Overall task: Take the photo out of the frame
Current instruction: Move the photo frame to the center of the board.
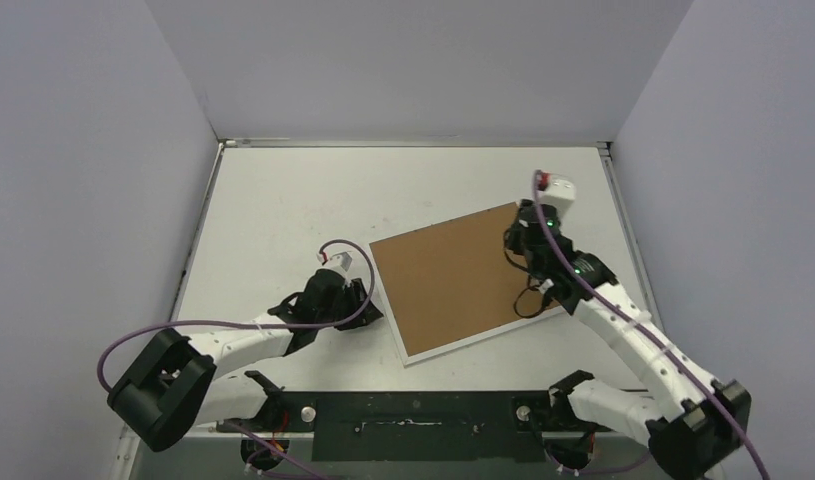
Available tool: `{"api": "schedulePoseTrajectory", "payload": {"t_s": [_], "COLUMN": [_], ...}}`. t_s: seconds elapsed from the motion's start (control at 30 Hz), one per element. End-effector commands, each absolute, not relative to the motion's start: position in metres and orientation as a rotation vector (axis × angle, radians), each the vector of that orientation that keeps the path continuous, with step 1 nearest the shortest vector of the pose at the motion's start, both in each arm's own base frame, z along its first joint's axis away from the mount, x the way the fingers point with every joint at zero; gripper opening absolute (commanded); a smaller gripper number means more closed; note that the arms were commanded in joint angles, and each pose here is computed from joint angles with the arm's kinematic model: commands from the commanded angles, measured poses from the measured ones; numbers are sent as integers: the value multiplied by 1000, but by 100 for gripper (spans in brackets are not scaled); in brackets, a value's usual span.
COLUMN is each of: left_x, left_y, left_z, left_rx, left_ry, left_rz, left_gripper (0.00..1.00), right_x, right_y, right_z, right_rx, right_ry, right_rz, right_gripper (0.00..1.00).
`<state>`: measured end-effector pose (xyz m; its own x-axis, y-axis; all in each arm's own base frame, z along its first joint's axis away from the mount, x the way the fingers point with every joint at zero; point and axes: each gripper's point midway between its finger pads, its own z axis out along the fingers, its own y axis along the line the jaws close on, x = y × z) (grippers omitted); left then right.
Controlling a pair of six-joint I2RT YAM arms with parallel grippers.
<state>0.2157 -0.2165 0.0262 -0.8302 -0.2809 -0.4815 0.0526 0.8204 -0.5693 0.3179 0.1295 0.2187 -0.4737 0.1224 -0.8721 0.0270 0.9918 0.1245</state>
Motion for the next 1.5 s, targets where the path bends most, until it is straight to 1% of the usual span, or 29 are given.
{"api": "schedulePoseTrajectory", "payload": {"t_s": [0.0, 0.07, 0.13, 0.27, 0.4, 0.53, 0.77, 0.93, 1.1, 1.2, 1.27, 1.37, 1.47], "left_x": [200, 198, 198, 198, 199, 199, 205, 208, 207, 208, 209, 211, 211], "left_y": [-204, -201, -196, -188, -179, -169, -167, -166, -163, -155, -149, -142, -140], "left_z": [41, 52, 62, 82, 94, 100, 102, 96, 94, 95, 98, 104, 108], "left_rx": [-76, -57, -61, -87, -104, -111, -116, -118, -135, -161, -185, -213, -223], "left_ry": [2489, 2478, 2461, 2415, 2403, 2406, 2414, 2447, 2454, 2446, 2430, 2403, 2386], "left_rz": [-738, -744, -759, -828, -882, -871, -855, -845, -828, -782, -749, -718, -718], "left_gripper": [46, 50, 55, 61, 62, 63, 64, 64, 64, 64, 64, 65, 66], "right_x": [287, 275, 274, 277, 294, 299, 285, 276, 270, 276, 280, 293, 309], "right_y": [10, -18, -34, -67, -67, -55, -42, -20, 9, 29, 19, -13, -25], "right_z": [194, 184, 173, 130, 96, 82, 83, 85, 95, 109, 117, 124, 118], "right_rx": [572, 672, 733, 897, 940, 874, 832, 752, 630, 512, 550, 670, 776], "right_ry": [1992, 1963, 1981, 2068, 2167, 2286, 2340, 2403, 2442, 2420, 2375, 2192, 2049], "right_rz": [-130, -143, -120, -100, 157, 247, 287, 354, 402, 453, 366, 204, 235], "right_gripper": [0, 0, 0, 0, 0, 0, 0, 0, 0, 0, 0, 0, 0]}}
